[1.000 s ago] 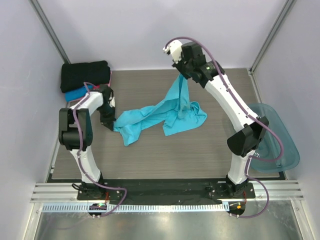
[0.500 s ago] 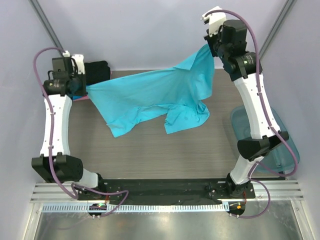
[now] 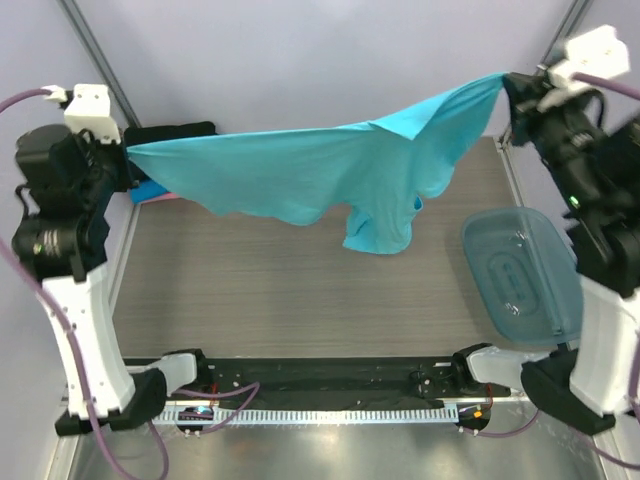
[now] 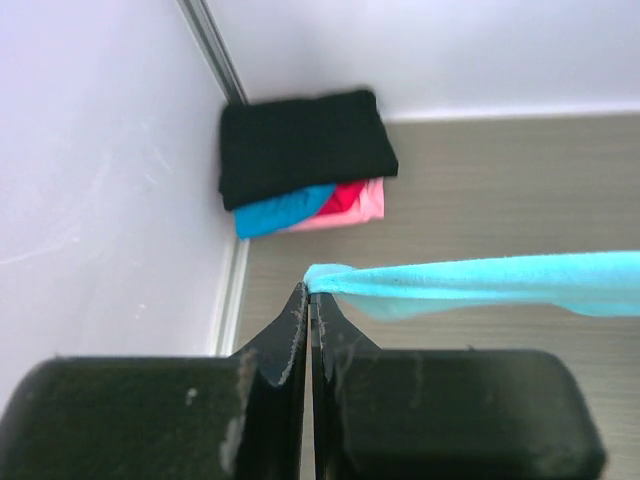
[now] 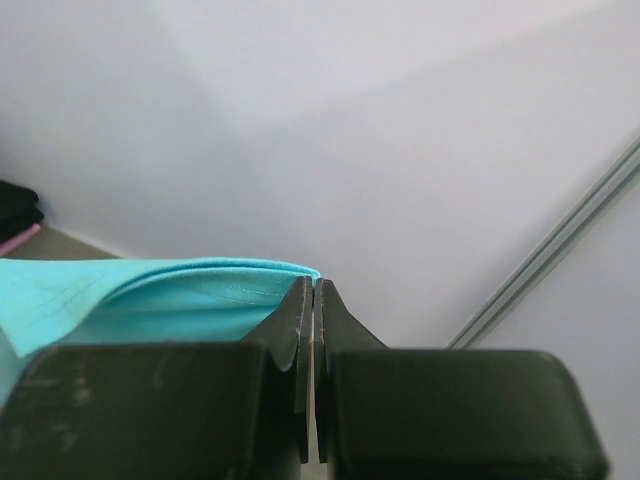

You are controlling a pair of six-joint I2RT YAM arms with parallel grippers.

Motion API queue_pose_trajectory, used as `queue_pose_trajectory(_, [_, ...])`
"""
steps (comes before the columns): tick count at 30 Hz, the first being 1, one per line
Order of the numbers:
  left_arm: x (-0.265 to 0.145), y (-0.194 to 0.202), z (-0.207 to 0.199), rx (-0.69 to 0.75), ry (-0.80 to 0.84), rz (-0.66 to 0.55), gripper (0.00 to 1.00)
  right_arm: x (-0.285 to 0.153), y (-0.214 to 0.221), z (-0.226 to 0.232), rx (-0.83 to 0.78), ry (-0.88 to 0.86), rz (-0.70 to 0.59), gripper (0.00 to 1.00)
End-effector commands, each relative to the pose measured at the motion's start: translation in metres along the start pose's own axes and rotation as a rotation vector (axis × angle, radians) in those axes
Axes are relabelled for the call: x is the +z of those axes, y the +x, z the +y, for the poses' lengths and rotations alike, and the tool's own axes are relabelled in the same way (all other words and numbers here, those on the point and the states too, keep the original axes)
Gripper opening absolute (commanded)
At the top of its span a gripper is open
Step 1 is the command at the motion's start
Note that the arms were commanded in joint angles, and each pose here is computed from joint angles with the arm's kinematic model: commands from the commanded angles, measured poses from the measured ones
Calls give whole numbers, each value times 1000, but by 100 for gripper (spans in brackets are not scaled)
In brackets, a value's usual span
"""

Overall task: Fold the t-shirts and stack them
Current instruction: Flatten the tshirt out

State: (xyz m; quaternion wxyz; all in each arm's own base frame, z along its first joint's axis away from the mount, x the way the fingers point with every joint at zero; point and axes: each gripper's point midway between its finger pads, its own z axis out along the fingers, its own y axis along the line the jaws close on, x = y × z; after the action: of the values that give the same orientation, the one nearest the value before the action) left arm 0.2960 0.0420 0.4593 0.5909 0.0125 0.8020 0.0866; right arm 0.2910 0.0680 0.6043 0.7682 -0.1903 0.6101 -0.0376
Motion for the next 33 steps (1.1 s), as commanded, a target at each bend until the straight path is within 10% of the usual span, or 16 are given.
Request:
queue_pose_trajectory(1, [-50, -28, 7, 24, -23, -145, 0, -47, -42, -12, -7, 8, -131, 1])
queue_pose_trajectory(16, [-156, -80, 10, 87, -30, -419, 0, -160, -85, -7, -166, -81, -262, 1])
queue_pose_trajectory(27, [-23, -3, -19, 90, 134, -90, 0, -50, 14, 17, -267, -190, -64, 1])
queue_pose_trajectory(33, [67, 56, -32, 114, 200, 90, 0, 27, 142, 55, -273, -331, 160, 1])
